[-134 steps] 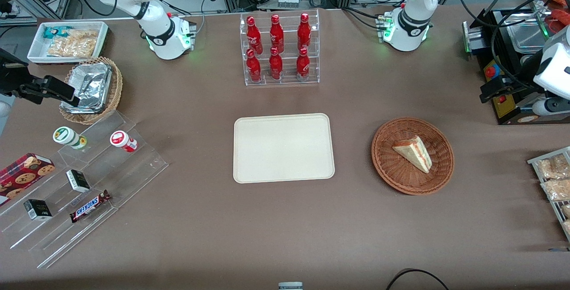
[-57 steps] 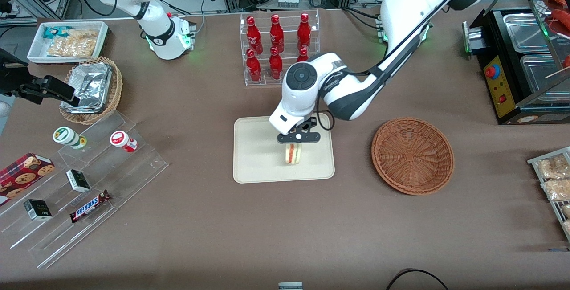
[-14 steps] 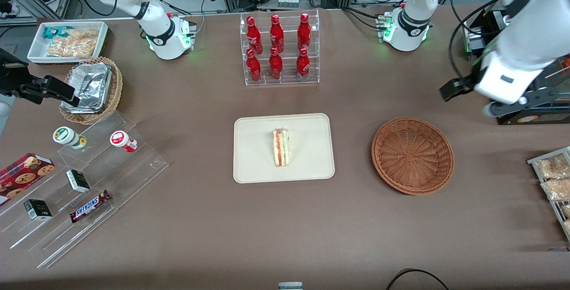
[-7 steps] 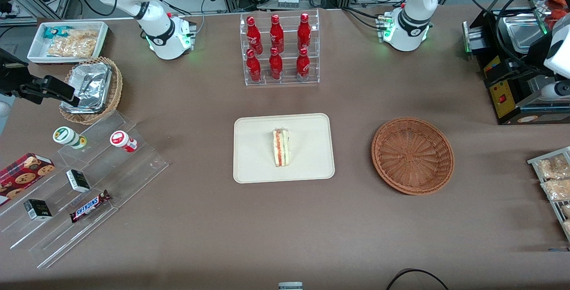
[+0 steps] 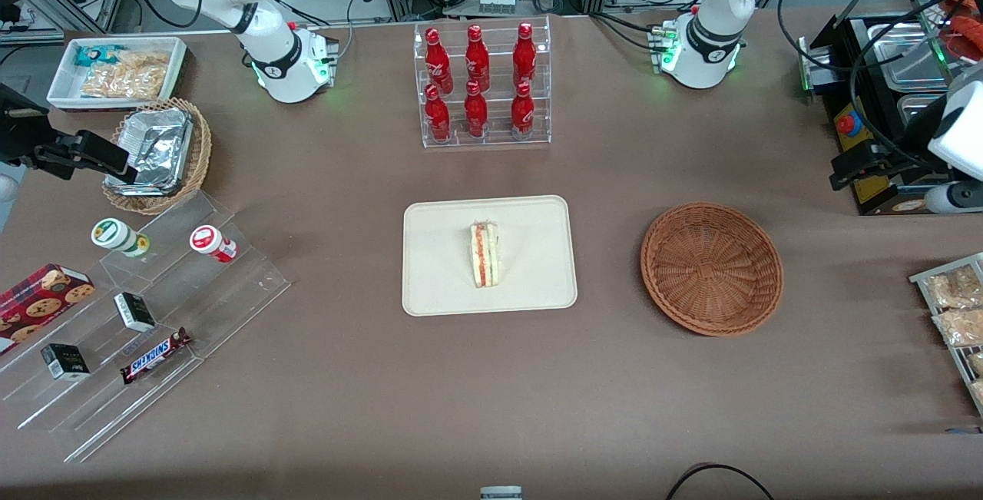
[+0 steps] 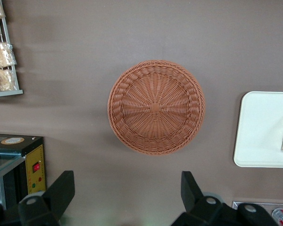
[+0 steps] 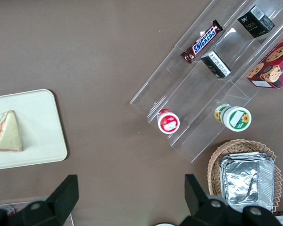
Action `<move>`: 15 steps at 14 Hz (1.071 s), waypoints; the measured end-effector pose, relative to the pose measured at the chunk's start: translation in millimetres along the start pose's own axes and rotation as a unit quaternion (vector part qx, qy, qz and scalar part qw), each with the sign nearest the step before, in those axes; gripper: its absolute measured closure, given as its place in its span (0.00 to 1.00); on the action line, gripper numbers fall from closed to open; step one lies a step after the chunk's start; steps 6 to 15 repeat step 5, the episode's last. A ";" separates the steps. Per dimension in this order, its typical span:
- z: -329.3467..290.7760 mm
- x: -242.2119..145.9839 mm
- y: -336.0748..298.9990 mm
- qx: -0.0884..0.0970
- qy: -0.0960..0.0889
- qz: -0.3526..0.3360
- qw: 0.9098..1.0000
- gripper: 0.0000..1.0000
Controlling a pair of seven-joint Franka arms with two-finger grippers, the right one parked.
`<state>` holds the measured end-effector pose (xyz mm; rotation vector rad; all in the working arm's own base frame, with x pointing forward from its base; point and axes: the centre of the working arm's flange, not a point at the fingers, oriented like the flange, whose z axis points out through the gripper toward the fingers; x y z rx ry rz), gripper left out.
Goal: Place sandwich from basket to tray
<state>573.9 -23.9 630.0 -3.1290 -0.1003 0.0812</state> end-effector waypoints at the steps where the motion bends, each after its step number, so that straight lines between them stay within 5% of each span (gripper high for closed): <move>1: -1.6 -0.9 -0.7 0.002 0.000 0.001 1.000 0.00; 15: -9.5 -9.5 -6.6 0.009 -0.004 0.003 1.000 0.00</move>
